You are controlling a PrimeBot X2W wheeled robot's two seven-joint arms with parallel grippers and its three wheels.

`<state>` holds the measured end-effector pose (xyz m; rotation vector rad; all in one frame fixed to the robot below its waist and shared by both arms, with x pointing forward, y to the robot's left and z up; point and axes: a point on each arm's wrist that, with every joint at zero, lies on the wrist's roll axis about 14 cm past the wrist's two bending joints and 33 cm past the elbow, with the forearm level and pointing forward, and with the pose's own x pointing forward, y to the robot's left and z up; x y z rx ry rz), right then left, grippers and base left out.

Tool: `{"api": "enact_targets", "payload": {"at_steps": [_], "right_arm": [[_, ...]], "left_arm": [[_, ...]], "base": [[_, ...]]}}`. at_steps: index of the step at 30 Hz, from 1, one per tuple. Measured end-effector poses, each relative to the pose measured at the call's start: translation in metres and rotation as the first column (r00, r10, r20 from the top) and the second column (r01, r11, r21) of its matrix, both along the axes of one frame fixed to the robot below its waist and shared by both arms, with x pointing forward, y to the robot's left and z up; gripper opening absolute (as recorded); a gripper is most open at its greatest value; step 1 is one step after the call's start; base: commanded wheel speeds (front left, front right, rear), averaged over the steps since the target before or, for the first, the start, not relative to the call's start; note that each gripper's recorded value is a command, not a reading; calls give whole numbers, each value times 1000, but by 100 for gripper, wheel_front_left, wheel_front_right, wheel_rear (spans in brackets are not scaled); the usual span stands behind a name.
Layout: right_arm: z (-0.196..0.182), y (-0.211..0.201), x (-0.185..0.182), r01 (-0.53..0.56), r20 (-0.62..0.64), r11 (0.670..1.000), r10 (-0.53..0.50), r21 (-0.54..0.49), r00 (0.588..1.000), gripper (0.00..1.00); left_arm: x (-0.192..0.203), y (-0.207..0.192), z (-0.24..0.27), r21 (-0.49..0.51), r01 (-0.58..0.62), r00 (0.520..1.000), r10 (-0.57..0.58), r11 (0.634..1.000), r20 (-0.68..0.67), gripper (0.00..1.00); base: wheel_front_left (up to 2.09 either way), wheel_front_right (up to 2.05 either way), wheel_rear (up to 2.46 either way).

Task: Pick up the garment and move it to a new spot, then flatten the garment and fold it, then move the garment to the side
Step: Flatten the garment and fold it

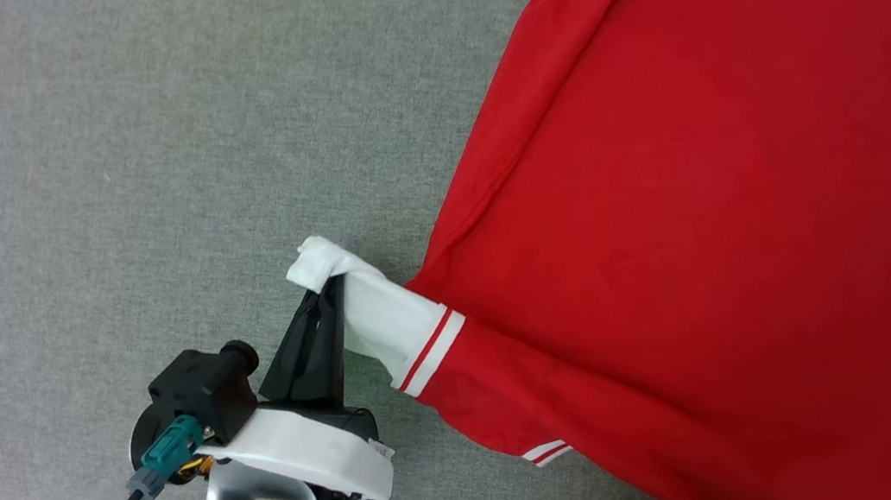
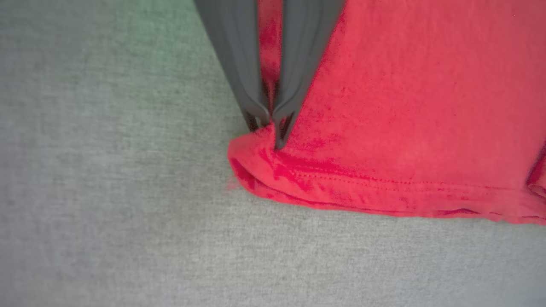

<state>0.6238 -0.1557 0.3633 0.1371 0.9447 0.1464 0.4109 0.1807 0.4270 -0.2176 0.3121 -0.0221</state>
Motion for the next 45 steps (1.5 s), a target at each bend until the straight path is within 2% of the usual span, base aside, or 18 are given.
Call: {"api": "enact_targets", "payload": {"at_steps": [7, 13, 18, 23, 28, 32, 33, 34, 37, 40, 42, 45], "right_arm": [[66, -29, -3, -32, 143, 991, 51, -129, 988, 0], [95, -62, -52, -43, 182, 981, 78, -191, 980, 0], [74, -91, -140, -45, 97, 978, 65, -202, 993, 0], [44, -109, -247, -6, -22, 985, 2, -172, 1000, 0], [23, -104, -342, 71, -143, 992, -85, -104, 986, 0], [12, -89, -399, 132, -229, 990, -139, -46, 963, 0], [10, -86, -407, 144, -237, 989, -148, -34, 960, 19], [10, -84, -410, 164, -235, 986, -164, -20, 958, 100], [18, -85, -398, 187, -146, 982, -188, -16, 971, 100], [38, -93, -368, 214, 35, 977, -213, -19, 976, 100], [57, -100, -342, 236, 182, 972, -230, -14, 956, 100], [78, -103, -311, 247, 334, 969, -235, 6, 913, 100]], "left_arm": [[-13, 5, 9, 1, -21, 1000, 21, 1000, 7, 0], [-26, 9, 18, 4, -37, 999, 37, 999, 9, 0], [-42, 12, 19, 14, -54, 999, 54, 998, -10, 0], [-55, 13, 21, 21, -52, 998, 53, 998, -29, 0], [-57, 7, 26, 31, -24, 999, 25, 999, -29, 0], [-56, -2, 33, 30, 7, 1000, -6, 1000, -21, 0], [-56, -4, 34, 28, 15, 1000, -14, 999, -20, 0], [-55, -6, 35, 27, 20, 1000, -20, 999, -20, 0], [-55, -9, 35, 25, 28, 999, -28, 999, -24, 0], [-54, -10, 35, 28, 34, 999, -33, 999, -26, 0], [-53, -11, 37, 27, 38, 999, -38, 999, -21, 0], [-51, -13, 38, 27, 46, 999, -46, 999, -16, 0]], "base": [[0, 0, 0], [0, 0, 0], [0, 0, 0], [0, 0, 0], [0, 0, 0], [0, 0, 0], [0, 0, 0], [0, 0, 0], [0, 0, 0], [0, 0, 0], [0, 0, 0], [0, 0, 0]]}}
